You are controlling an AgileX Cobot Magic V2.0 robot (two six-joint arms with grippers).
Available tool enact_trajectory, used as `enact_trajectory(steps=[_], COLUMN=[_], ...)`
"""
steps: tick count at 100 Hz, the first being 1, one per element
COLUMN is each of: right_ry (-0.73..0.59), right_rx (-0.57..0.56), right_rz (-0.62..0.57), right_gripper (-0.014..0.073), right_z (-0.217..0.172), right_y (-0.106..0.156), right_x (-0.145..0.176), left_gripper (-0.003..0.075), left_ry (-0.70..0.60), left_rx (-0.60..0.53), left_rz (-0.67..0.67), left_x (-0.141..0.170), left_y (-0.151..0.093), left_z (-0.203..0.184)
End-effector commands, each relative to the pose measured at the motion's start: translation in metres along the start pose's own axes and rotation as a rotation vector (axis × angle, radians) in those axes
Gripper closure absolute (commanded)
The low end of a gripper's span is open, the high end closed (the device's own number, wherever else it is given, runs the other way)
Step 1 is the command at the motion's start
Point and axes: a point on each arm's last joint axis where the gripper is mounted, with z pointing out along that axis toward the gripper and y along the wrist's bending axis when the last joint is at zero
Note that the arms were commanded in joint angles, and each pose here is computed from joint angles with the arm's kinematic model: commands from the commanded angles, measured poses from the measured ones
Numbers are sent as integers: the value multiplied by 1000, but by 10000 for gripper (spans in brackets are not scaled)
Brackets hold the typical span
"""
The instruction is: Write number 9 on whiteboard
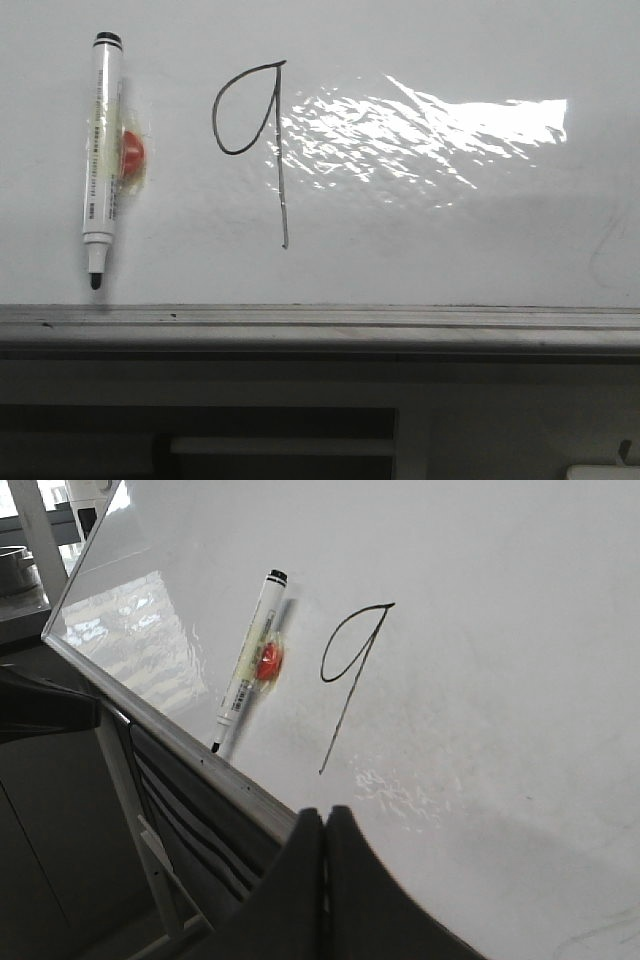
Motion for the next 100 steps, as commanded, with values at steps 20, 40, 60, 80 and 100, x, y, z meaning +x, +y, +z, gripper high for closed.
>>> enact_trajectory(steps=[20,40,60,80,100], right_ry=[-88,-86,-88,-88,-88], right_rx=[13,12,13,13,13], right_rz=[-24,-24,-24,-24,-24], right_gripper=[662,662,662,662,662], right_z=[0,0,0,0,0], right_y=[-1,-1,-1,-1,-1], right_x=[-15,-14,-14,-14,-14], left_gripper=[741,741,741,741,741], left_ry=[-106,-144,-137,-90,-117], left_rx=[-173,-398,-542,-614,-655], left_rz=[-31,221,200,174,99], left_x=[3,4,5,10,9], left_y=[14,23,31,35,38], left_z=[-17,-29,-33,-35,-37])
